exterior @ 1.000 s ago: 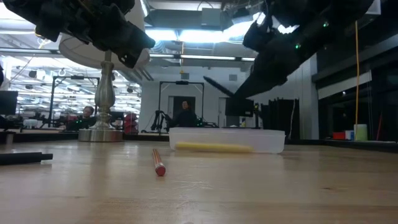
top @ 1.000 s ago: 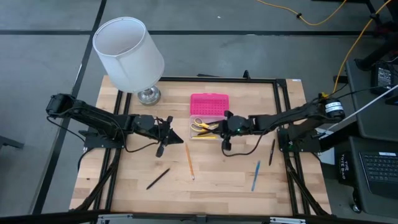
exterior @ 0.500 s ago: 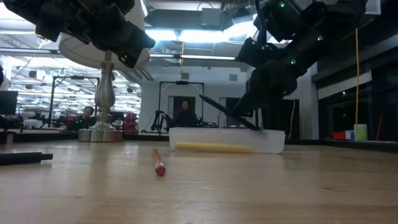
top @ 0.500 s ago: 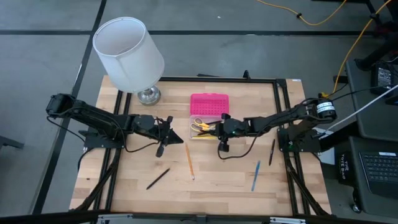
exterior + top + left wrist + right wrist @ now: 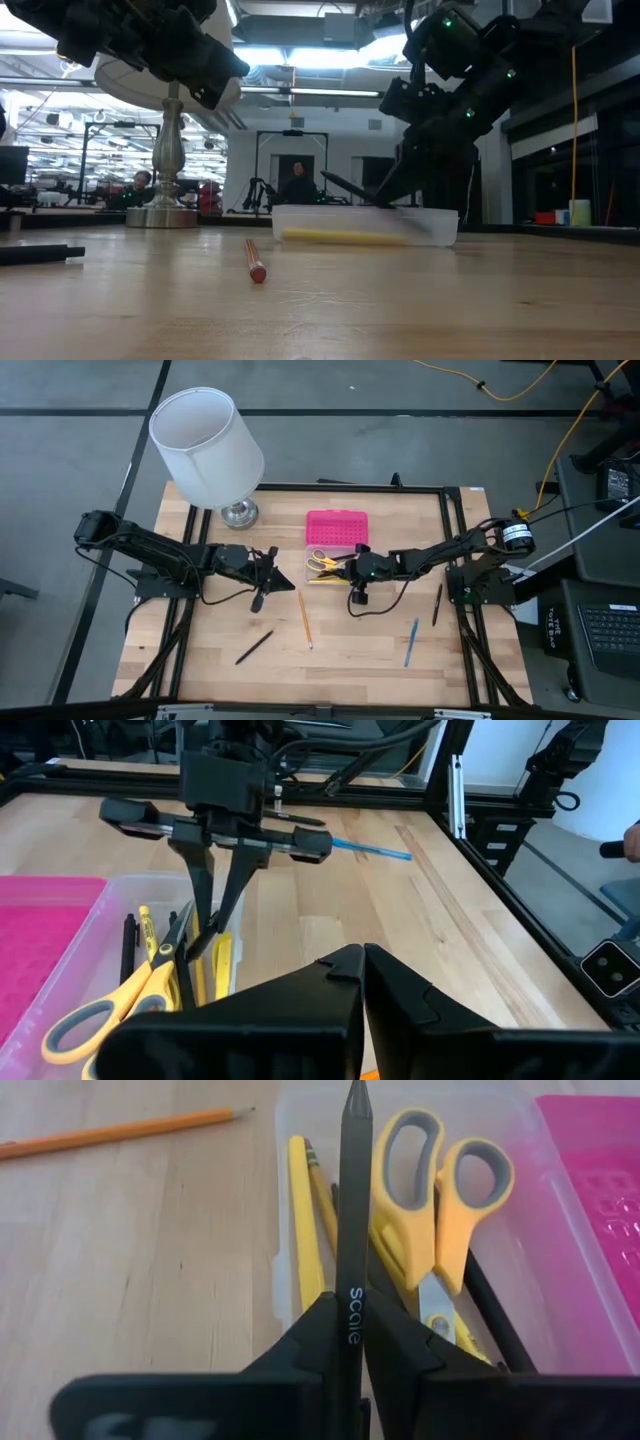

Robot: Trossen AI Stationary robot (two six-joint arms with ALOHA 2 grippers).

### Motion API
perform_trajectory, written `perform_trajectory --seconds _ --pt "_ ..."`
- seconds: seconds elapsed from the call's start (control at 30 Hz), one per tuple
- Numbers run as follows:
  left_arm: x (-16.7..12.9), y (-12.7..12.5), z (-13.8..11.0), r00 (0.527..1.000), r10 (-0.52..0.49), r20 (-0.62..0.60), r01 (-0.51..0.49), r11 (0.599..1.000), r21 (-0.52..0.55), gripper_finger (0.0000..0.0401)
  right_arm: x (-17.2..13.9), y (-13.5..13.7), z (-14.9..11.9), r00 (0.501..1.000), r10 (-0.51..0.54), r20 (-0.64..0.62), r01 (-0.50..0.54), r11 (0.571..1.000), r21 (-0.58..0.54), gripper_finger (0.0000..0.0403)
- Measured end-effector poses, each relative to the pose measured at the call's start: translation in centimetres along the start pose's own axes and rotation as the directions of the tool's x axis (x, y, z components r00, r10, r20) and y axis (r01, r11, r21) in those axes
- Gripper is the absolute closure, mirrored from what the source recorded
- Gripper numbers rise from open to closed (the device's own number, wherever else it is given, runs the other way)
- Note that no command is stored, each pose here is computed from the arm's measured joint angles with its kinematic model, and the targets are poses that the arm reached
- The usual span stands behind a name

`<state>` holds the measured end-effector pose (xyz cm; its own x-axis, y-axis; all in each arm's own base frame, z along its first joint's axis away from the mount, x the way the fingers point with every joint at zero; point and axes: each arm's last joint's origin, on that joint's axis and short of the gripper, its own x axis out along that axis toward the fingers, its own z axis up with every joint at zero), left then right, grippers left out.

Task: Pick & place school supplies into a supply box
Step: Put the black pen into the pink supply box

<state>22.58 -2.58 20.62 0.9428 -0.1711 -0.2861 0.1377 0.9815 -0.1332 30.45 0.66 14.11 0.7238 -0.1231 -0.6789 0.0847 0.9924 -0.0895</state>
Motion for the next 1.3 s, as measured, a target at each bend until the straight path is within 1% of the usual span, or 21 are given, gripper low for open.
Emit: perform_trajectory --seconds 0.23,0.33,0.57,0.7,0.83,1.0,1.13,1.23,1.3 --pt "0.0 0.0 0.0 1.0 0.0 0.0 0.0 1.0 0.0 0.0397 0.0 0.0 0.0 1.0 -0.01 0.002 0.01 1.0 0.001 0.0332" --pt "0.0 0.0 0.0 1.0 0.0 0.0 0.0 1.0 0.0 0.0397 0.0 -0.1 0.0 0.999 -0.04 0.003 0.04 0.999 0.005 0.033" --pt "0.0 0.0 0.0 1.0 0.0 0.0 0.0 1.0 0.0 0.0397 0.0 -0.1 0.1 0.999 -0.041 0.008 0.041 0.999 0.002 0.033" --pt "0.0 0.0 0.0 1.0 0.0 0.0 0.0 1.0 0.0 0.0397 -0.1 -0.1 0.5 0.998 -0.041 0.045 0.04 0.999 0.008 0.0329" --pt "0.0 0.0 0.0 1.0 0.0 0.0 0.0 1.0 0.0 0.0397 -0.3 -0.1 1.4 0.995 -0.04 0.088 0.039 0.999 0.013 0.0329" --pt "0.0 0.0 0.0 1.0 0.0 0.0 0.0 1.0 0.0 0.0397 -1.5 -0.3 3.8 0.985 -0.04 0.168 0.047 0.998 -0.038 0.0329" --pt "0.0 0.0 0.0 1.0 0.0 0.0 0.0 1.0 0.0 0.0397 -2.4 -0.4 5.6 0.972 -0.04 0.232 0.05 0.998 -0.037 0.0329" --pt "0.0 0.0 0.0 1.0 0.003 0.0 -0.003 1.0 0.012 0.0397 -2.5 -0.4 5.9 0.969 -0.035 0.244 0.043 0.999 -0.027 0.0338" --pt "0.0 0.1 0.0 1.0 0.024 0.003 -0.024 1.0 0.016 0.0397 -2.5 -0.4 5.9 0.965 -0.034 0.259 0.037 0.999 -0.006 0.035"
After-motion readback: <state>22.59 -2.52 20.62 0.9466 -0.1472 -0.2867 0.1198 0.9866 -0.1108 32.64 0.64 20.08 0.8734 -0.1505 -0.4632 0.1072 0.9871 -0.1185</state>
